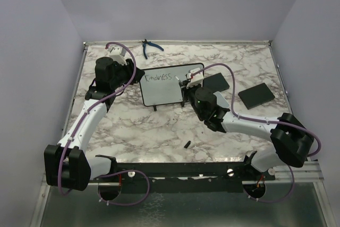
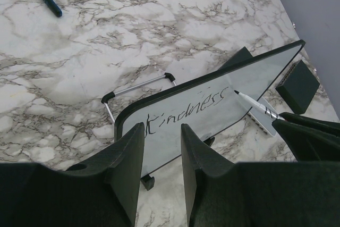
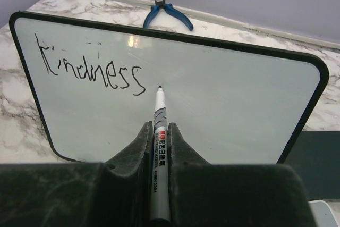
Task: Write a sentence on the whiteboard
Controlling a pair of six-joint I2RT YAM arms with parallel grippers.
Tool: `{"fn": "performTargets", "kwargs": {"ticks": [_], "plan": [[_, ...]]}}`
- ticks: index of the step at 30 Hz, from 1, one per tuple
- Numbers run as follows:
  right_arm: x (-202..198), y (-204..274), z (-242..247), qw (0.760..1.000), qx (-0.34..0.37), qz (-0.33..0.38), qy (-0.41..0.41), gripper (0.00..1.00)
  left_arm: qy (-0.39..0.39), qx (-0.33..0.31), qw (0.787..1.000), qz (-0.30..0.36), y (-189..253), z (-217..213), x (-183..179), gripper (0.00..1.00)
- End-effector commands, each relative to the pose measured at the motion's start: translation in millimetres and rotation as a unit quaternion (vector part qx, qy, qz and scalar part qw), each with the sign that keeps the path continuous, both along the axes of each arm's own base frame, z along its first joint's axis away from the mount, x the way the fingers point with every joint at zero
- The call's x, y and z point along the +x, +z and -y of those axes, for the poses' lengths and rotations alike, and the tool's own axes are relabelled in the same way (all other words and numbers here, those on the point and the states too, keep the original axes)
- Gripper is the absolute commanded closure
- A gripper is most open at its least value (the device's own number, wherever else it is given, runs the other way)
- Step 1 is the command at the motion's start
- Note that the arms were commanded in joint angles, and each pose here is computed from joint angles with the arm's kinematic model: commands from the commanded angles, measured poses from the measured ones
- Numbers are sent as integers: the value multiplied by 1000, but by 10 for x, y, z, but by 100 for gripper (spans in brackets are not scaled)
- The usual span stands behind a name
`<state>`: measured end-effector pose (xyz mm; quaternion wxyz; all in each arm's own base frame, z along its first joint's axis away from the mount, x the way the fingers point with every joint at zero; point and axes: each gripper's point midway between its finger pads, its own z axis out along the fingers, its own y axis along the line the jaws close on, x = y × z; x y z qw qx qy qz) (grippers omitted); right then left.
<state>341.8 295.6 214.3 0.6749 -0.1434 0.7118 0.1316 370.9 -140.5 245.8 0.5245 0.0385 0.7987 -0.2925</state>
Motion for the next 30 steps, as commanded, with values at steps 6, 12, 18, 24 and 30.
{"fn": "performTargets", "kwargs": {"ticks": [6, 12, 18, 24, 30], "plan": [[115, 0, 26, 1000, -5, 5, -23, 100, -10, 4, 1000, 13, 45, 23, -44, 65], [75, -109, 33, 1000, -3, -11, -19, 100, -10, 3, 1000, 13, 52, 23, -45, 65], [44, -210, 54, 1000, -6, -24, -18, 100, -9, 4, 1000, 14, 59, 20, -43, 65], [32, -223, 59, 999, -3, -26, -17, 100, -9, 3, 1000, 15, 64, 20, -44, 65], [46, -145, 65, 1000, 1, -17, -21, 100, -9, 3, 1000, 15, 63, 18, -47, 65]]}}
